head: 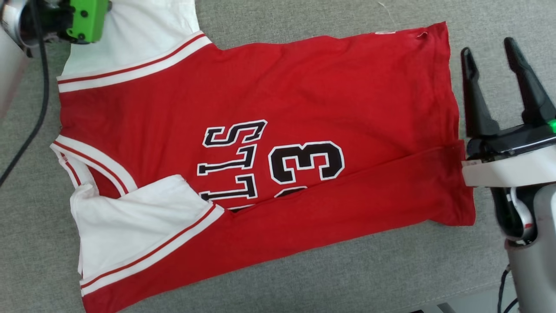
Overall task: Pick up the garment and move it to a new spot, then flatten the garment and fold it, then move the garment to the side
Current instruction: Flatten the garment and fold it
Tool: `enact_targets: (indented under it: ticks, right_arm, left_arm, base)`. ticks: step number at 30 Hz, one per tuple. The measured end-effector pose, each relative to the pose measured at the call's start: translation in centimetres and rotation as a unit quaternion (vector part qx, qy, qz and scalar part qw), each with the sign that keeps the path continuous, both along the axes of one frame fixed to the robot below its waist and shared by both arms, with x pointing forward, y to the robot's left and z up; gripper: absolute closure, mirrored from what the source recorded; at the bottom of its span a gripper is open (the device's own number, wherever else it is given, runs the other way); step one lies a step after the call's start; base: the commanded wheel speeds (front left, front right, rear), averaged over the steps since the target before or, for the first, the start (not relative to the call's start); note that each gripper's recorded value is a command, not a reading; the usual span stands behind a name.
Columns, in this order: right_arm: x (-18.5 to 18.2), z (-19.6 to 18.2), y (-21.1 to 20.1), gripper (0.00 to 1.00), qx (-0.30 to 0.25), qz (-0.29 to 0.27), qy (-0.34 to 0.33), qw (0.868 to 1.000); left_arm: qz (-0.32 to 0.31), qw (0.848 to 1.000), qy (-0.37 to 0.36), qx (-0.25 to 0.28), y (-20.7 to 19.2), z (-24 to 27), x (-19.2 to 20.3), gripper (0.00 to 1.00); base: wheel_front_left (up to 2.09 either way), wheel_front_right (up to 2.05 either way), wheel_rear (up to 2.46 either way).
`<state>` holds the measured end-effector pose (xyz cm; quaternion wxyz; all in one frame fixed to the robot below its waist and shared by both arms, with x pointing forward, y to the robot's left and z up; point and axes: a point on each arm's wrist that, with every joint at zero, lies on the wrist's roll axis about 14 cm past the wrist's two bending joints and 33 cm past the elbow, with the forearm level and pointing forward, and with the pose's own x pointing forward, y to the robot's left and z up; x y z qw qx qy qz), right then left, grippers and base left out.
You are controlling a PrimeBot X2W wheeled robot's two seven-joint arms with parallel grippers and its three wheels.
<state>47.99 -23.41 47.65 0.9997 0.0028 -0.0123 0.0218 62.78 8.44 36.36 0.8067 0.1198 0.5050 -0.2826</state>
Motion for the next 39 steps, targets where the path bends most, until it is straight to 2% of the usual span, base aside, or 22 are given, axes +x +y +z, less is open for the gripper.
enact_targets:
  ticks: [6, 9, 13, 16, 20, 25, 28, 33, 34, 36, 39]
  right_arm:
    - [1.3, 4.8, -2.5, 0.00, -0.051, -0.003, -0.055, 0.997]
    - [2.3, 6.7, -3.0, 0.00, -0.077, 0.009, -0.051, 0.996]
    - [3.8, 6.4, -2.8, 0.00, -0.090, 0.033, 0.024, 0.995]
    - [4.7, 4.7, -2.7, 0.00, -0.090, 0.049, 0.110, 0.989]
    - [4.6, 1.1, -2.4, 0.00, -0.099, 0.074, 0.250, 0.960]
    - [4.3, -2.1, -2.1, 0.00, -0.091, 0.088, 0.370, 0.920]
    - [4.2, -4.2, -1.6, 0.00, -0.081, 0.094, 0.419, 0.900]
    - [5.2, -7.2, -0.4, 0.00, -0.058, 0.096, 0.454, 0.884]
    - [5.2, -9.5, 0.3, 0.00, -0.052, 0.097, 0.473, 0.874]
    - [4.7, -11.1, 0.5, 0.00, -0.054, 0.099, 0.494, 0.862]
    - [4.3, -12.2, 0.4, 0.00, -0.055, 0.101, 0.510, 0.852]
  left_arm:
    - [-0.012, 0.998, -0.038, -0.041, -1.3, 1.9, -1.2, 1.00]
    - [-0.015, 0.996, -0.064, -0.062, -1.6, 3.6, -1.9, 1.00]
    - [-0.017, 0.991, -0.109, -0.076, -1.3, 6.4, -2.3, 1.00]
    - [-0.027, 0.988, -0.131, -0.081, -1.1, 8.0, -3.1, 1.00]
    - [-0.039, 0.984, -0.154, -0.085, -0.9, 9.5, -4.3, 1.00]
    - [-0.048, 0.980, -0.174, -0.089, -0.5, 10.7, -5.5, 1.00]
    - [-0.050, 0.978, -0.179, -0.090, -0.3, 10.8, -5.8, 1.00]
    - [-0.056, 0.978, -0.179, -0.094, -0.4, 10.0, -5.6, 1.00]
    - [-0.055, 0.977, -0.181, -0.097, -0.3, 9.5, -5.3, 1.00]
    - [-0.052, 0.978, -0.179, -0.097, 0.0, 9.1, -5.1, 1.00]
    - [-0.047, 0.979, -0.174, -0.095, 0.4, 8.4, -5.1, 1.00]
  base:
    - [0.00, 0.00, 0.00]
    - [0.00, 0.00, 0.00]
    - [0.00, 0.00, 0.00]
    - [0.00, 0.00, 0.00]
    - [0.00, 0.00, 0.00]
    - [0.00, 0.00, 0.00]
    - [0.00, 0.00, 0.00]
    - [0.00, 0.00, 0.00]
    - [0.00, 0.00, 0.00]
    - [0.00, 0.00, 0.00]
    - [0.00, 0.00, 0.00]
